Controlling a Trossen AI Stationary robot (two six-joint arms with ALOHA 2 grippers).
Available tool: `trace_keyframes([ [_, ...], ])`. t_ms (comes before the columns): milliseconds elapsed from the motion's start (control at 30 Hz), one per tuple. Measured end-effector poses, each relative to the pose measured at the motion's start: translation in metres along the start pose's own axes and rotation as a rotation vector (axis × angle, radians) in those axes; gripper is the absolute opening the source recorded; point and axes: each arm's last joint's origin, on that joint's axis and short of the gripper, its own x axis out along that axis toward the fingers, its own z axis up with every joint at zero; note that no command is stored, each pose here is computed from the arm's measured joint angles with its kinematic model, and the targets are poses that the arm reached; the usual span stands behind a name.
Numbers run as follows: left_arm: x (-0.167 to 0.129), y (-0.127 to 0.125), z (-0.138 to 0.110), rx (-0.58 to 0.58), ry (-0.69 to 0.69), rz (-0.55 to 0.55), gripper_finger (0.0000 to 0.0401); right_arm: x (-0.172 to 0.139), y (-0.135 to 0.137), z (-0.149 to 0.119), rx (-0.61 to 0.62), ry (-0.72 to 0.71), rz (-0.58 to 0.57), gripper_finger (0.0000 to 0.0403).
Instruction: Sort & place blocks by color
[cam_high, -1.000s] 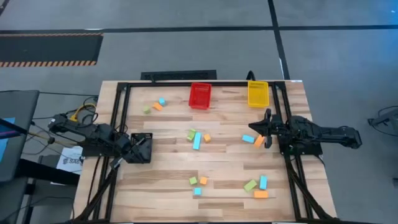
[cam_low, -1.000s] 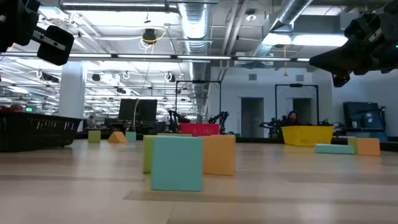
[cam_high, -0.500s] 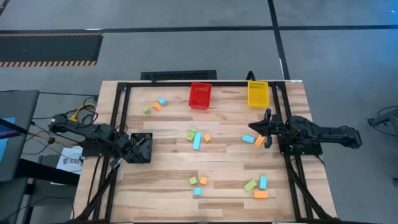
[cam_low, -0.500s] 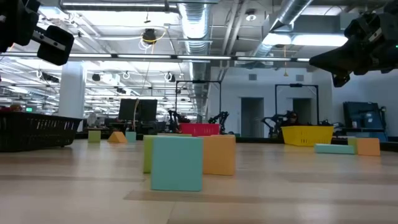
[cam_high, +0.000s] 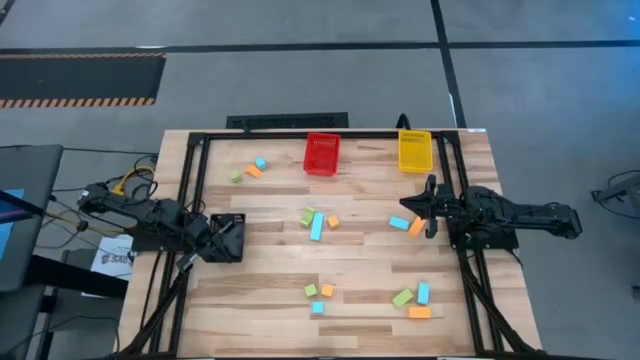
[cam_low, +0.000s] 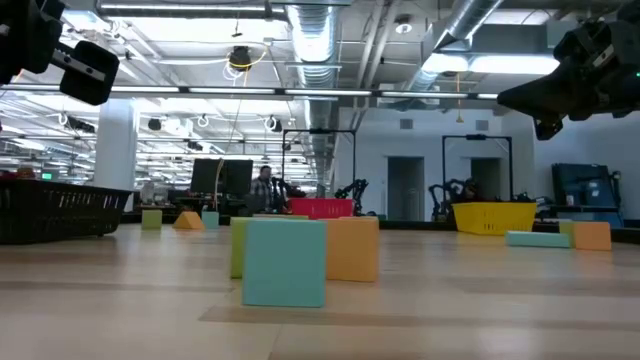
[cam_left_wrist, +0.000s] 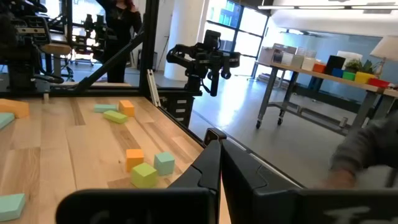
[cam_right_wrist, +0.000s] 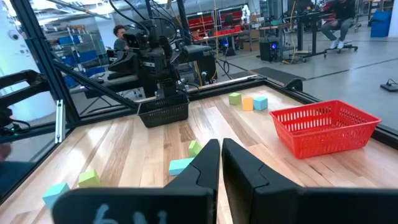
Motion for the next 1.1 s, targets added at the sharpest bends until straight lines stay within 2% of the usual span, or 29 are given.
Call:
trace_keyframes([
  [633,0.000,0.001,0.001,-0.005,-0.009,0.021,0.0000,0.000,0.000,0.000,0.000,0.000,0.000,0.0044],
  [900,0.000,0.004,0.004,-0.061,-0.066,0.136,0.0000,0.000,-0.001,0.000,-0.001,-0.002,-0.006,0.0044],
  [1033,-0.001,0.004,0.009,-0.120,-0.139,0.187,0.0000,0.000,-0.001,0.002,-0.046,-0.026,-0.012,0.0044],
  [1100,-0.002,0.005,0.014,-0.122,-0.204,0.233,0.0000,0.000,-0.001,0.003,-0.028,-0.045,-0.010,0.0044],
])
